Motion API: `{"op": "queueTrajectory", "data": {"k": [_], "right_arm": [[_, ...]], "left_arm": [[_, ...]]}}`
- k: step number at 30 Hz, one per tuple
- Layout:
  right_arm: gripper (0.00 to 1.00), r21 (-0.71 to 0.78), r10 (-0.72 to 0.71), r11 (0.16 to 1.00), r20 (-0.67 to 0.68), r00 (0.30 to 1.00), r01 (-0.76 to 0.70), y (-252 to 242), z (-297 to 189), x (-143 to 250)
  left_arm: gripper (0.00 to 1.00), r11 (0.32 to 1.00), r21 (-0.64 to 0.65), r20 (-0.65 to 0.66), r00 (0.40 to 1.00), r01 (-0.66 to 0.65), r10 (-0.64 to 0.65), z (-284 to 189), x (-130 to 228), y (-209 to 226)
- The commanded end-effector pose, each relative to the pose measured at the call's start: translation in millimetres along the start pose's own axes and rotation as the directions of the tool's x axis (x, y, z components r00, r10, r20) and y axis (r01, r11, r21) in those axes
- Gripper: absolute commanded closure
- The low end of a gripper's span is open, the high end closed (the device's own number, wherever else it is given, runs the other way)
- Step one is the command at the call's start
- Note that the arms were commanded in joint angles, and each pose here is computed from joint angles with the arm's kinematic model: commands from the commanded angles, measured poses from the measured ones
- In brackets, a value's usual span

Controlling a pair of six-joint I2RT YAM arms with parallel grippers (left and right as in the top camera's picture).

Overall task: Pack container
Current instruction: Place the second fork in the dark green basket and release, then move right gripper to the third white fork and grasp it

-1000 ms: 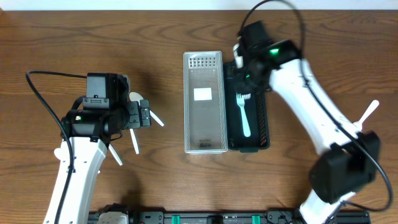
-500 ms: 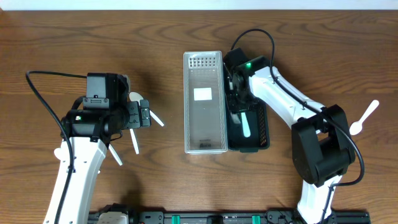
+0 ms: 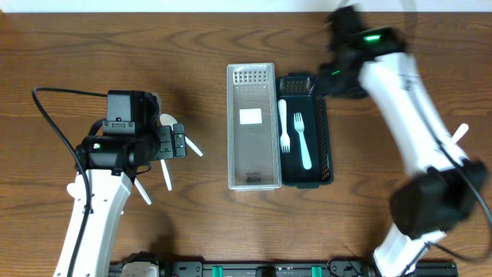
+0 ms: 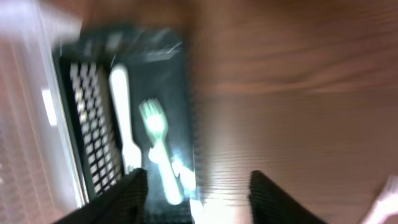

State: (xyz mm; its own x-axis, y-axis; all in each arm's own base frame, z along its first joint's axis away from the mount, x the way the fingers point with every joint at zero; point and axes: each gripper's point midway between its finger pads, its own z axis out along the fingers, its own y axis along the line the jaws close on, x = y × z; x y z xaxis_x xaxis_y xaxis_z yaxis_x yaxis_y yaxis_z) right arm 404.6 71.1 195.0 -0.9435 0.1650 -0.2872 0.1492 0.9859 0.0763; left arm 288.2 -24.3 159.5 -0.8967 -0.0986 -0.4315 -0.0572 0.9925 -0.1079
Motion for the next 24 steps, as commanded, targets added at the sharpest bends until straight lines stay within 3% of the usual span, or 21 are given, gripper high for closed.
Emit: {"op": "queueTrajectory", "data": {"k": [1, 4, 9, 13, 18, 24], "right_arm": [[0.36, 0.025, 0.201, 0.978, 0.137, 0.970, -0.207, -69.2, -59.9, -14.5], [0.14, 0.070, 0.338, 0.934, 0.149, 0.929, -0.350, -130.0, -76.5, -5.4], [0.02, 0.156, 0.512, 0.838, 0.102, 0.853, -0.522, -217.4, -71.8, 25.9], [0.01, 0.211, 0.615, 0.764, 0.044, 0.787, -0.609, -264.0, -41.0, 60.5], [0.01, 0.214, 0.655, 0.743, -0.038, 0.755, -0.634, -282.8, 14.5, 99.1], [0.01, 0.173, 0.633, 0.769, -0.077, 0.770, -0.615, -276.5, 70.1, 123.3]], "left_arm": [[0.02, 1.000, 0.007, 0.007, 1.000, 0.005, -0.005, -2.5, -3.9, -1.9], [0.02, 1.000, 0.007, 0.007, 1.000, 0.005, -0.005, -2.5, -3.9, -1.9], [0.02, 1.000, 0.007, 0.007, 1.000, 0.005, -0.005, -2.5, -3.9, -1.9], [0.02, 1.000, 0.007, 0.007, 1.000, 0.005, -0.005, -2.5, -3.9, -1.9], [0.02, 1.000, 0.007, 0.007, 1.000, 0.005, -0.005, -2.5, -3.9, -1.9], [0.02, 1.000, 0.007, 0.007, 1.000, 0.005, -0.005, -2.5, -3.9, -1.9]]}}
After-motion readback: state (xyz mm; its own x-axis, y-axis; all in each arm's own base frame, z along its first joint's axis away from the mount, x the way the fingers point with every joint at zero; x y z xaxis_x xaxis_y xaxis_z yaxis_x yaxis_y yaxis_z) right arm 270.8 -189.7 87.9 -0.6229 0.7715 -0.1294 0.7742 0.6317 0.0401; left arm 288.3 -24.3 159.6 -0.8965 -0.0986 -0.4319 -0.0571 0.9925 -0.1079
